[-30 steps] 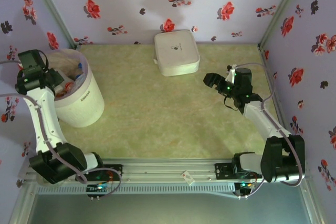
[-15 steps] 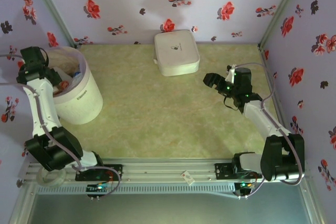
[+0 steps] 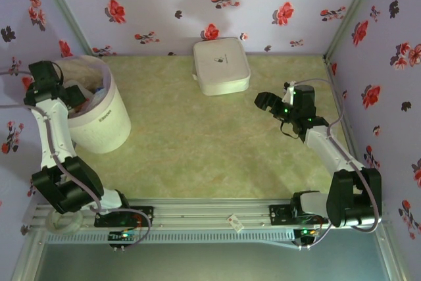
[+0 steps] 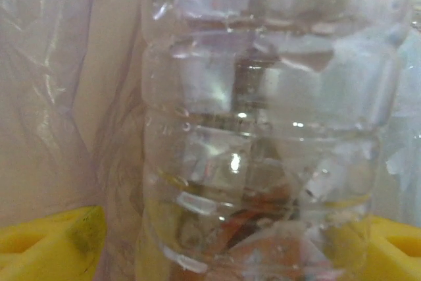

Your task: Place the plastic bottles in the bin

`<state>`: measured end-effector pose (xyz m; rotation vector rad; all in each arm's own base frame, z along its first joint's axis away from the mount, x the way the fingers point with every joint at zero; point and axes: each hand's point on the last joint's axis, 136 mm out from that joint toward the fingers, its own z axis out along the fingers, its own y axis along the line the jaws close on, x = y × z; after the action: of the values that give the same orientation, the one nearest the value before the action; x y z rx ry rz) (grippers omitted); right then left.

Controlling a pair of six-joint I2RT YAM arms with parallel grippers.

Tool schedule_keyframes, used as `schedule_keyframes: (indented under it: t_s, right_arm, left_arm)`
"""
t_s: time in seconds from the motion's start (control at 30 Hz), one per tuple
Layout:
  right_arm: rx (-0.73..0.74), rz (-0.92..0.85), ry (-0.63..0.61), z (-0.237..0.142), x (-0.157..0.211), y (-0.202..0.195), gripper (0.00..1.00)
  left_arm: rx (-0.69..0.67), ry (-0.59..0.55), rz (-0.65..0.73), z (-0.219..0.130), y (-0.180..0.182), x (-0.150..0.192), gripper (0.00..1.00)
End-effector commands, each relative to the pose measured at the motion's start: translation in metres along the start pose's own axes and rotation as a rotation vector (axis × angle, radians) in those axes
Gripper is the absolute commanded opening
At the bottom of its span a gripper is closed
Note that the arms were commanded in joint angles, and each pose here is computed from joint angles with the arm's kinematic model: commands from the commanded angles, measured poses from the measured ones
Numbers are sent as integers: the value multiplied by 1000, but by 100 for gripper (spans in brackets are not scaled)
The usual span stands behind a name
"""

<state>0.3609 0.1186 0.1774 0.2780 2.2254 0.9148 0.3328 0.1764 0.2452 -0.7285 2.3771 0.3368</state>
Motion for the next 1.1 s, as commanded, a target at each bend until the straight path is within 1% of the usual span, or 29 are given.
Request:
schedule_keyframes:
  t_s: [0.0, 0.1, 0.17, 0.23, 0.33, 0.5, 0.6, 0.73, 0.83, 0.97, 1.07]
  right_arm:
    - [-11, -37, -31, -6, -14, 9, 91]
    - [-13, -39, -32, -7, -15, 10, 91]
    - [-14, -40, -34, -7, -16, 11, 91]
    - [-14, -40, -34, -7, -15, 11, 91]
    - [-15, -40, -30, -6, -14, 11, 91]
    - [-14, -48, -37, -7, -17, 12, 91]
    - [-15, -59, -43, -9, -20, 14, 92]
    - [-9, -97, -56, -14, -24, 18, 94]
    - [25, -128, -69, -21, -29, 18, 95]
    - [107, -167, -67, -30, -29, 9, 95]
    - [164, -192, -78, -37, -29, 2, 95]
  left_arm:
    - [76, -12, 21, -22, -17, -4, 87]
    - [79, -67, 25, -45, -16, -18, 88]
    - [80, -133, 20, -66, -14, -32, 90]
    - [83, -161, 22, -84, -12, -36, 91]
    - [101, -236, 33, -115, -13, -47, 91]
    - [155, -355, 81, -162, -25, -54, 91]
    - [211, -420, 122, -189, -38, -53, 91]
    - [315, -475, 200, -217, -68, -46, 91]
    - [382, -487, 230, -227, -87, -38, 91]
    - [475, -447, 281, -224, -118, -11, 91]
    - [523, -408, 345, -217, -142, 22, 91]
